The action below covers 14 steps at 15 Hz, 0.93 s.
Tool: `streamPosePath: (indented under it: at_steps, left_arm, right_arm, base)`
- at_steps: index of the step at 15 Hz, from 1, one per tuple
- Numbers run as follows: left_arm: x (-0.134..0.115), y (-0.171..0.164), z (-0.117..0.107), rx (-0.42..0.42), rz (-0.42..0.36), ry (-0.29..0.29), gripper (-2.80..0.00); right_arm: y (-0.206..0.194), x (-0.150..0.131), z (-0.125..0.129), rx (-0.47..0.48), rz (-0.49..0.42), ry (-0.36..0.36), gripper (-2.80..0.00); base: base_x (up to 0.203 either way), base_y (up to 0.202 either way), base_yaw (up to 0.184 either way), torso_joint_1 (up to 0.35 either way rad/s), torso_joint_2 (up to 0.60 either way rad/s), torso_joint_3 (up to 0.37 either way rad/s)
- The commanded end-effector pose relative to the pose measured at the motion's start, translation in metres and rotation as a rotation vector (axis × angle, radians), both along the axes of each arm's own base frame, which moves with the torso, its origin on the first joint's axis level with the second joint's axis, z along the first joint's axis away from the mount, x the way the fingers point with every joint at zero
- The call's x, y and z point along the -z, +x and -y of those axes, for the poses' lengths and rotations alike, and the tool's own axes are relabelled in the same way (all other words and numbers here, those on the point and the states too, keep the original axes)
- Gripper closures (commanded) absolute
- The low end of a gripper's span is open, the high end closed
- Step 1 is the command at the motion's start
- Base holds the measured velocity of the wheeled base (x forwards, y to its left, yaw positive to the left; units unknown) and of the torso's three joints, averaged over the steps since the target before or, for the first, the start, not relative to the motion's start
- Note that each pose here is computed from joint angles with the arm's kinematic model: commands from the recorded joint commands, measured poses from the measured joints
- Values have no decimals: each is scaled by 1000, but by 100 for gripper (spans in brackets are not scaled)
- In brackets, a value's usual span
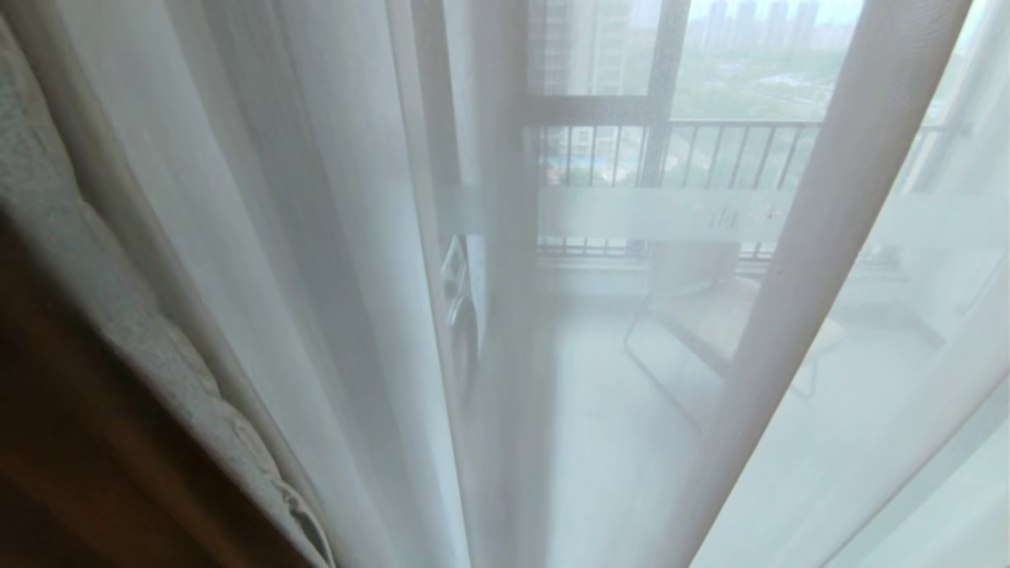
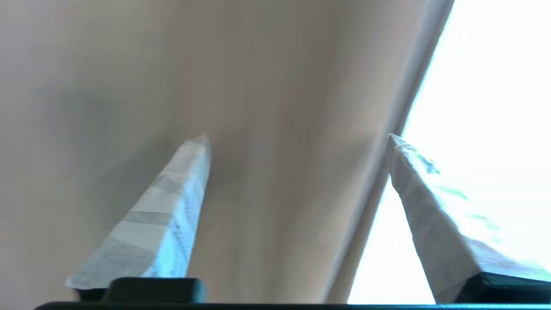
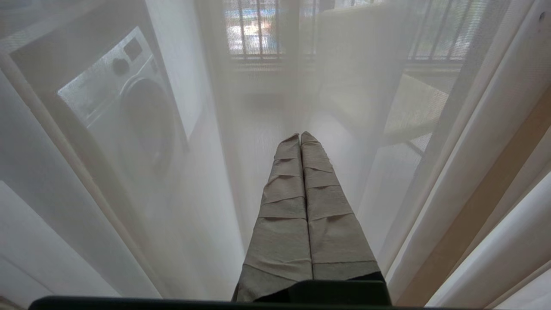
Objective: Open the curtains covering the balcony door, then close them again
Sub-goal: Close the outer curtains on both sides
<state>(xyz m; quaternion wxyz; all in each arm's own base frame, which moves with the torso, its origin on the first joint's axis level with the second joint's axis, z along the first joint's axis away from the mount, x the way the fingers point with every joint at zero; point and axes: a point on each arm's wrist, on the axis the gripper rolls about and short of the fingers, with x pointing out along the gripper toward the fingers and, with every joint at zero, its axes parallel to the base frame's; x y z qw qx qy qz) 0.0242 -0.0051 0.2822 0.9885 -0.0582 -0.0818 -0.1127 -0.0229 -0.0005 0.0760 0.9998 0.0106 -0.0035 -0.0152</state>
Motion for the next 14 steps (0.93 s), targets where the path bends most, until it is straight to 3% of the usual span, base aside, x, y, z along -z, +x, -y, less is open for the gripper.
streamPosePath:
  at_steps: [1,4,10,11,14]
  left_arm:
    - [23,-54,-7,2,100,-14,-280]
    - [55,-66,-9,-30,21,-12,-280]
    - [63,-61,-9,-30,-14,-8,-280]
    - [66,-59,-9,-30,-21,-6,0]
    - [72,-55,-8,-29,-27,-6,0]
  right_arm:
    - [0,0,0,-1,0,-1,0]
    - [0,0,0,0,0,0,0]
    - [0,0,0,0,0,0,0]
    - [0,0,0,-1,0,0,0]
    - [0,0,0,2,0,0,0]
  base:
    - [0,0,0,0,0,0]
    - [0,0,0,0,0,0]
    - [0,0,0,0,0,0]
    - [0,0,0,0,0,0]
    - [0,0,0,0,0,0]
